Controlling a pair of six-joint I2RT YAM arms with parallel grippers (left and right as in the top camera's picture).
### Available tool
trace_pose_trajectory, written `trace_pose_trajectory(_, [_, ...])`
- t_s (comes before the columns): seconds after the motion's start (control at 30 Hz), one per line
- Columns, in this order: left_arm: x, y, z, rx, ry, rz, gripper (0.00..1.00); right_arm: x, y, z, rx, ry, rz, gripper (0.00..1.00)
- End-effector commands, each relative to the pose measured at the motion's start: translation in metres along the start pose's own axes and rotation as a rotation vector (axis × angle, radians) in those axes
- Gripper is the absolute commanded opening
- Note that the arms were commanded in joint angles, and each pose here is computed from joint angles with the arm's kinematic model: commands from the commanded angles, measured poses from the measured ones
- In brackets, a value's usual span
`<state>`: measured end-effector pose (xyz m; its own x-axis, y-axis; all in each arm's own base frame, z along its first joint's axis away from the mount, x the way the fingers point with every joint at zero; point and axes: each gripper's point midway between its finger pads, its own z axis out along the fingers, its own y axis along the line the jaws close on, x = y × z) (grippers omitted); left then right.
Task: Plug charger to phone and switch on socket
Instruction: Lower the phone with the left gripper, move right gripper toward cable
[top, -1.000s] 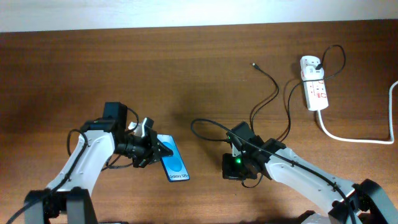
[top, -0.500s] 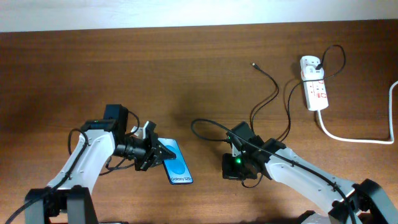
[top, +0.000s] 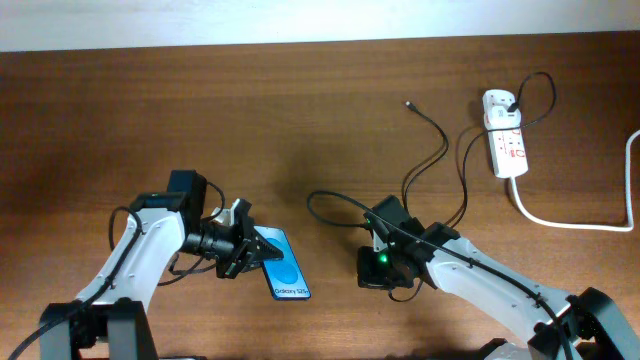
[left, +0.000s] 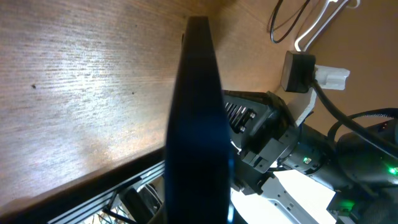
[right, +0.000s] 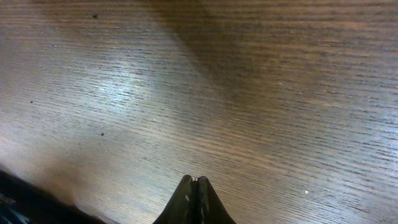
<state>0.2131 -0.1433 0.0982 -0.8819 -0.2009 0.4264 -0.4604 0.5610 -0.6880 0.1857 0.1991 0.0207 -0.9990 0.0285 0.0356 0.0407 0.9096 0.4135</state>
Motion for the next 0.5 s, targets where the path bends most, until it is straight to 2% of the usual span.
trace_pose_trajectory(0.0, [0.005,-0.006,-0.001,0.042,0.027,-0.004,0.0,-0.005,0.0,-0.002,0.001,-0.022,-0.031,0.04])
trace_pose_trajectory(0.23, [0.008,-0.005,-0.001,0.038,0.037,-0.019,0.0,-0.025,0.006,-0.007,0.013,-0.106,-0.164,0.04])
trace_pose_trajectory(0.47, [0.011,-0.004,-0.001,0.035,0.046,-0.032,0.0,-0.066,0.054,-0.057,-0.005,-0.219,-0.312,0.04])
